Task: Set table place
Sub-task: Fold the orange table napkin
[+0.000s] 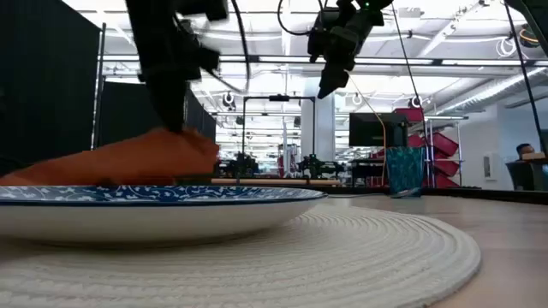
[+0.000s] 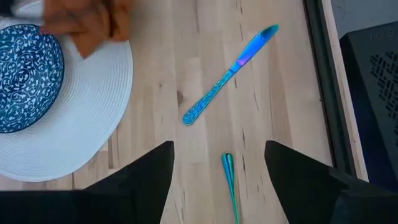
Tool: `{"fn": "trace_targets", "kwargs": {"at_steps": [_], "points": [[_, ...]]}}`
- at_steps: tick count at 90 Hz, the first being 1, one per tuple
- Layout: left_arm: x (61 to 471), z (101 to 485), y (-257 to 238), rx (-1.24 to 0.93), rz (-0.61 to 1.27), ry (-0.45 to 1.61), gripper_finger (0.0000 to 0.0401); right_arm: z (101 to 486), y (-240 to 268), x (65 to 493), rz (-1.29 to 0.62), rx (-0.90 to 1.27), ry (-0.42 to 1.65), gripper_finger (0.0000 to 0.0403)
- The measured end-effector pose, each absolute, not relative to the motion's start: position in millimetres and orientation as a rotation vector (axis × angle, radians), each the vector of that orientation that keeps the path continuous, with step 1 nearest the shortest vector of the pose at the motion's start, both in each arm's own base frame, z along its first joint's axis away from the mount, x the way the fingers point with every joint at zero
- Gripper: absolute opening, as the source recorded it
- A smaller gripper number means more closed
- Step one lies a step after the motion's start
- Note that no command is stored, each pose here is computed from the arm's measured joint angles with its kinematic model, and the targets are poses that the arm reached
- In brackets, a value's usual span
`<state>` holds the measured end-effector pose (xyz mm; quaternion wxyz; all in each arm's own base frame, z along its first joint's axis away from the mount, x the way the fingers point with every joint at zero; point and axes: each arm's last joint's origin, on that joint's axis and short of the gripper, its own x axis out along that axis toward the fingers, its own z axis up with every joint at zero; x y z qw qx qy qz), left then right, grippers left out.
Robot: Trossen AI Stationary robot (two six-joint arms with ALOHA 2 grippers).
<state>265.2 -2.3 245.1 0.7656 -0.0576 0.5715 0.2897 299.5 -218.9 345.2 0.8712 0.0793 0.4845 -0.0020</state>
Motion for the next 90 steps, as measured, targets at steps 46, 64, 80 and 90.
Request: {"fn": "trace_targets", "kwargs": {"at_steps": [46,64,80,90], "points": [[174,300,-57,-0.378,0.608,1.231,0.0000,345,-219,300,-0.006,0.163,1.009,0.0238],[155,311,-103,-0.399,0.473,1.111,0.0000,346,-220,301,-0.005,0.148,0.998,0.0238],[134,326,-131,-0.503,0.402,1.053,0.0000,346,-220,301,-0.007,0.152,0.998,0.0238],[123,333,-145,-0.610,0.388,1.057,0.0000,346,-220,300,-0.006,0.158,1.005,0.0238]]}}
